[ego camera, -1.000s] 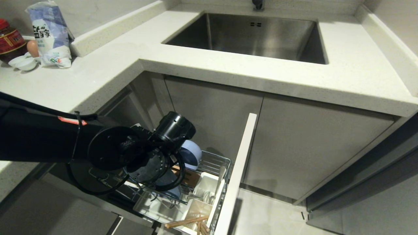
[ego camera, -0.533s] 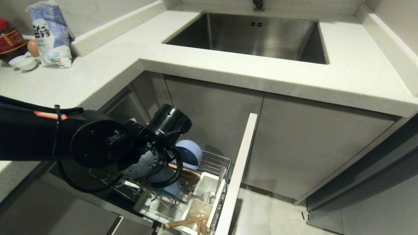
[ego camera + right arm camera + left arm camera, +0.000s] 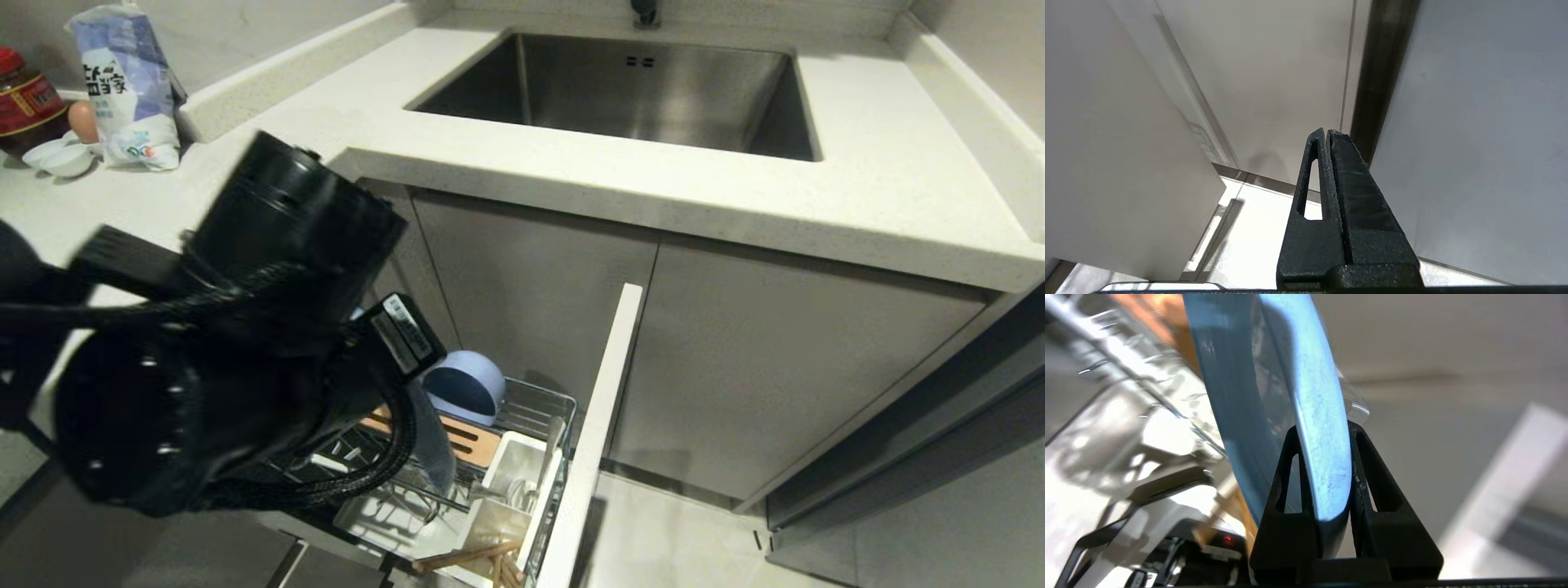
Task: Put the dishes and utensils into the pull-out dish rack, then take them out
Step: Take the plate out of the cupboard
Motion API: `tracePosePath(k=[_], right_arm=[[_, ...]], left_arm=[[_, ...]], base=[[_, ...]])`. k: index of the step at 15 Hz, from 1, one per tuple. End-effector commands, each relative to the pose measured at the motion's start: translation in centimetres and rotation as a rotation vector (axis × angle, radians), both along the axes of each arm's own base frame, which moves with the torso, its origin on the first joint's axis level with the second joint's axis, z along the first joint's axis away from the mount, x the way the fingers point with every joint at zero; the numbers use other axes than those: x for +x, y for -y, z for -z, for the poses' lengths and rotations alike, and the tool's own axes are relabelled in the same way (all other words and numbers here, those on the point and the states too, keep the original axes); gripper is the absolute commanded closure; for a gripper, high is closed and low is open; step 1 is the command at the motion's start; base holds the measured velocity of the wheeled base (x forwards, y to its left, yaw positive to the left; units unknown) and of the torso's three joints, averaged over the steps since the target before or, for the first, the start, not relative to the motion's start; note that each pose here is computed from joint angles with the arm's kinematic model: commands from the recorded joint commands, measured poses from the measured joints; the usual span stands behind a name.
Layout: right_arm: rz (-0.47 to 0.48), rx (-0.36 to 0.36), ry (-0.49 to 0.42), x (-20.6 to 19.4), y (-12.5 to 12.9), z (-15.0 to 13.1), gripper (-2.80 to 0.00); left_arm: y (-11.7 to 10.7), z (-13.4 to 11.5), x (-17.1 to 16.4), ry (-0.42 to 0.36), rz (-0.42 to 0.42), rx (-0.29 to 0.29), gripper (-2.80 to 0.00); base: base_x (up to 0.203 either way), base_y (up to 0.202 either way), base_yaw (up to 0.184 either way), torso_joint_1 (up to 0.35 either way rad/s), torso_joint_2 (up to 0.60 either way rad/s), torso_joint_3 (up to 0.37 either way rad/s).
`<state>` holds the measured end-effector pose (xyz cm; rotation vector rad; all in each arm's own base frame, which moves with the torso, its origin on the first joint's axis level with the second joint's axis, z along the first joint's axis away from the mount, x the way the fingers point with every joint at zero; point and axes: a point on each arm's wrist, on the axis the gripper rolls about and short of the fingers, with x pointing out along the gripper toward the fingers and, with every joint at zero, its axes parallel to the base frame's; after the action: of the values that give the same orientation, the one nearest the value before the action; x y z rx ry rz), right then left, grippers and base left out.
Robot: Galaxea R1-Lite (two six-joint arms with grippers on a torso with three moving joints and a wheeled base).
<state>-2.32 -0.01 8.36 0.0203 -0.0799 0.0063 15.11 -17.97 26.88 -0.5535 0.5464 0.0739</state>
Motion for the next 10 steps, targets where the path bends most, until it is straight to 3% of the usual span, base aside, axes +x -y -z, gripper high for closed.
tracePosePath(k=[1, 5, 7, 10], right_arm=[[-0.001, 0.0, -0.025, 0.2, 0.0, 0.7, 0.0], [-0.001, 0.0, -0.025, 0.2, 0.0, 0.7, 0.0], [-0.001, 0.001, -0.025, 0.2, 0.0, 0.7, 0.0], [-0.001, 0.001, -0.025, 0.2, 0.0, 0.7, 0.0]], left_arm=[[-2.4, -5.0, -3.3, 0.114, 0.085, -0.104, 0.0], [-6.0, -11.5, -6.0, 0.298, 0.172, -0.138, 0.0], [-8.0, -14.3, -6.7, 0.408, 0.155, -0.095, 0.0], [-11.3, -16.6, -6.8, 0.522, 0.027, 0.021, 0.0]], base=[[0.0, 0.0, 0.0, 0.0, 0.0, 0.0], [0.0, 0.0, 0.0, 0.0, 0.0, 0.0], [0.0, 0.0, 0.0, 0.0, 0.0, 0.0], [0.0, 0.0, 0.0, 0.0, 0.0, 0.0]])
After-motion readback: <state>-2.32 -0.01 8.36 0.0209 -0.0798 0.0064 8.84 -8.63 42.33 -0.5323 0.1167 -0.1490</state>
